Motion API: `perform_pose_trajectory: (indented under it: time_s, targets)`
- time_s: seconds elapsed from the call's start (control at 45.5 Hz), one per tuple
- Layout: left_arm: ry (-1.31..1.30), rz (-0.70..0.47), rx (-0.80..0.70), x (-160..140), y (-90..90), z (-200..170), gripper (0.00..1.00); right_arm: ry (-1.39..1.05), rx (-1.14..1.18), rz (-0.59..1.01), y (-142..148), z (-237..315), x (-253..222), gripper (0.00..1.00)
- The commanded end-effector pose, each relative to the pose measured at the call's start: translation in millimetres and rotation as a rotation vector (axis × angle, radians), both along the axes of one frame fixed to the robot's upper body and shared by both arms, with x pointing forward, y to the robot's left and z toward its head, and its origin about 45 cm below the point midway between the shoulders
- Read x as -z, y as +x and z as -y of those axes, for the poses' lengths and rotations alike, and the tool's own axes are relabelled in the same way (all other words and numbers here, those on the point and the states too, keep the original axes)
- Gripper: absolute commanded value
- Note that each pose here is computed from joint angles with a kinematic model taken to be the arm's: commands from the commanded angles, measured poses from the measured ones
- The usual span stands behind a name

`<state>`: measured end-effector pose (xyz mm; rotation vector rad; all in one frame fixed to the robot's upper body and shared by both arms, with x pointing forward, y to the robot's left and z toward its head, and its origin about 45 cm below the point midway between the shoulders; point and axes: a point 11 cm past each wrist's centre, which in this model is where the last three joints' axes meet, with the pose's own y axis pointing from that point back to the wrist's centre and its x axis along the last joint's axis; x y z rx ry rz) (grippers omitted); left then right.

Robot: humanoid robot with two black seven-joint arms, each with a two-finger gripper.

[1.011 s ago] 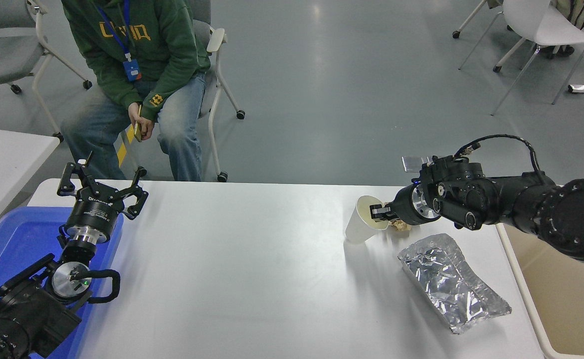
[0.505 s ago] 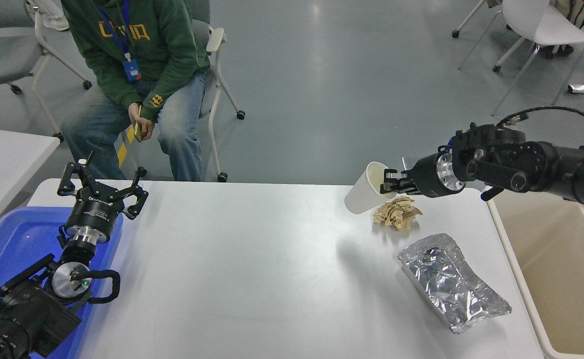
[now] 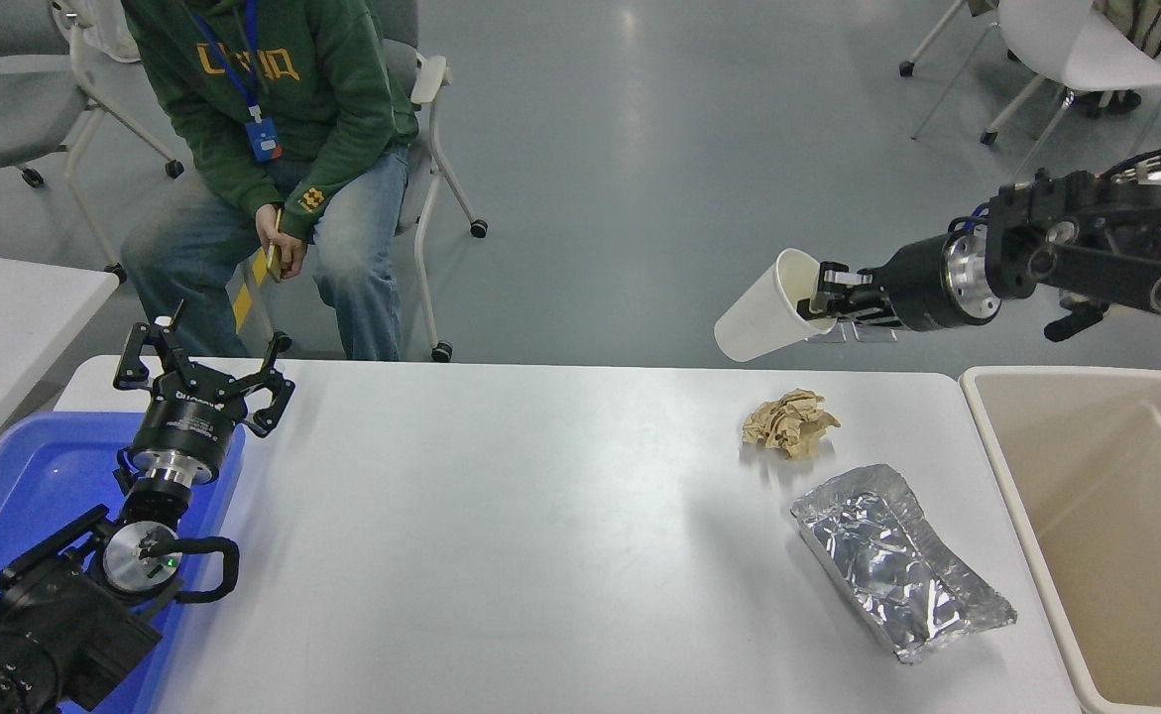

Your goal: Clean the table surface

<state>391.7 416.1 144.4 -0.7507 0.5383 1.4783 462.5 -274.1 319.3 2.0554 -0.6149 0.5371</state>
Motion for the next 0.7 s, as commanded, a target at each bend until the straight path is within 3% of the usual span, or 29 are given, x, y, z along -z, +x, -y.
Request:
perform_pose_trajectory:
  time_s: [0.0, 0.681]
  targets:
    - [0.0, 0.0, 0.0, 0.0, 0.0, 0.0, 1.0, 0.02, 0.0, 0.002, -5.1, 4.2, -12.9, 0.0]
    - [0.0, 0.001, -0.001, -0.1, 0.0, -0.1, 1.0, 0.022, -0.001, 0.001, -6.6, 4.8, -14.4, 0.0]
